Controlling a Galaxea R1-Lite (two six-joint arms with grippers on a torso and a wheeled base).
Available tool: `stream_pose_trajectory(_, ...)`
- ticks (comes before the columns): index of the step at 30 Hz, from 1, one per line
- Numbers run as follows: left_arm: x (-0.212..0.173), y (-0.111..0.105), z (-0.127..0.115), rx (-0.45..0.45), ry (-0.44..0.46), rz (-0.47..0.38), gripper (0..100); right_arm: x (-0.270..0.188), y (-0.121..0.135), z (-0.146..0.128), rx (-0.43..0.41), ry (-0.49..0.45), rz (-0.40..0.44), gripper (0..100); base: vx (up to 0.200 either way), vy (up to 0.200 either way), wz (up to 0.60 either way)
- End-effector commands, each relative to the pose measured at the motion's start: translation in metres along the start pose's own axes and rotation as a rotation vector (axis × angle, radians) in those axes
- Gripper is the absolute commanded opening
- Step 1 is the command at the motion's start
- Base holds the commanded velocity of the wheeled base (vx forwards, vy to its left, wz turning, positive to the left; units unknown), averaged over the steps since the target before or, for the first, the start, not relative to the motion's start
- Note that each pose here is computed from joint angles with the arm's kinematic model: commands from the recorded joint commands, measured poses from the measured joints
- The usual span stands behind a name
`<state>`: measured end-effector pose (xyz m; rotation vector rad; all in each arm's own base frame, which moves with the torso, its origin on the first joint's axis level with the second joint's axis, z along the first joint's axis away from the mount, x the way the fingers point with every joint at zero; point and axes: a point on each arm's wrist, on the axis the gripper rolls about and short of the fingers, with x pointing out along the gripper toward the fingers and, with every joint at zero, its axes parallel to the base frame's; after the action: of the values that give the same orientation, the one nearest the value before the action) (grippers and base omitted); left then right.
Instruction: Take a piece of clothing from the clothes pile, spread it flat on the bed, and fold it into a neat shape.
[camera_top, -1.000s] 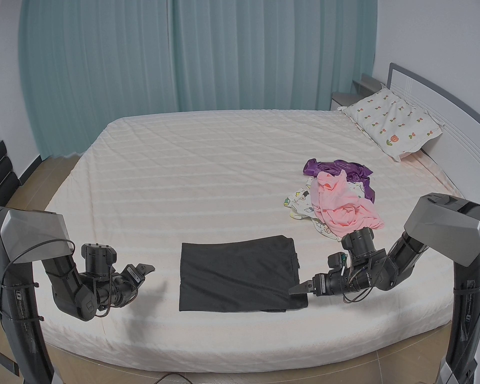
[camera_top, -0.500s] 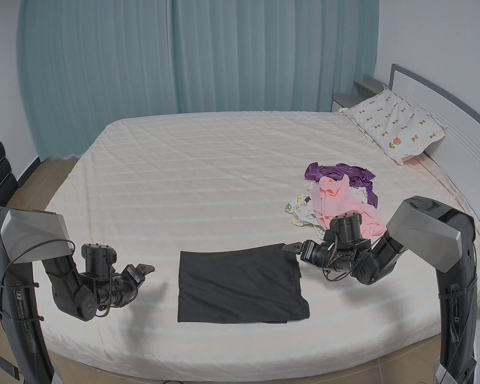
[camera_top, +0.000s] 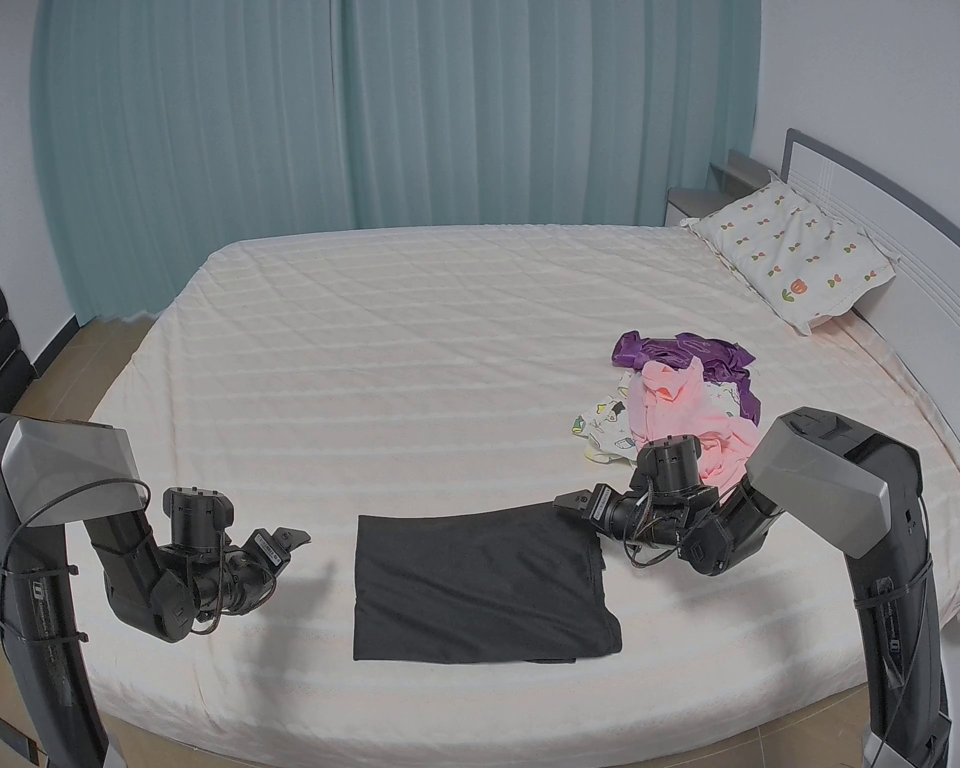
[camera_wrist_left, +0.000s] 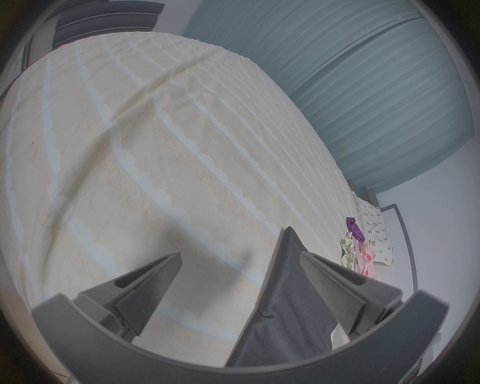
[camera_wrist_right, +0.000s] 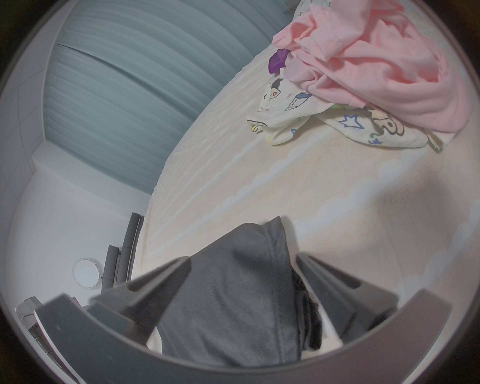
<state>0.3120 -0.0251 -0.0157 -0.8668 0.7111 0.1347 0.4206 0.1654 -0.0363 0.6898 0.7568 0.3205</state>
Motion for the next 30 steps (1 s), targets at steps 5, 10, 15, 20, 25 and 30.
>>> stream_pose_trajectory(5, 0.000, 0.000, 0.000, -0.001, 0.000, 0.000, 100, 0.003, -0.003, 0.002, 0.010, -0.014, -0.008, 0, 0.000, 0.000, 0.00)
stream_pose_trajectory(10, 0.000, 0.000, 0.000, -0.001, 0.001, 0.002, 100, 0.001, -0.005, 0.006, 0.041, -0.043, -0.032, 0, 0.000, 0.000, 0.00)
stream_pose_trajectory(15, 0.000, 0.000, 0.000, -0.001, 0.001, 0.002, 100, 0.000, -0.007, 0.009, 0.047, -0.050, -0.044, 0, 0.000, 0.000, 0.00)
stream_pose_trajectory(20, 0.000, 0.000, 0.000, -0.002, 0.000, 0.000, 100, -0.002, -0.009, 0.010, 0.051, -0.052, -0.054, 100, 0.000, 0.000, 0.00)
stream_pose_trajectory(25, 0.000, 0.000, 0.000, -0.001, 0.000, 0.000, 100, -0.017, -0.010, 0.005, -0.005, -0.022, -0.073, 100, 0.000, 0.000, 0.00)
stream_pose_trajectory(30, 0.000, 0.000, 0.000, -0.002, 0.000, 0.000, 100, -0.022, -0.016, -0.016, -0.142, 0.075, -0.064, 100, 0.000, 0.000, 0.00)
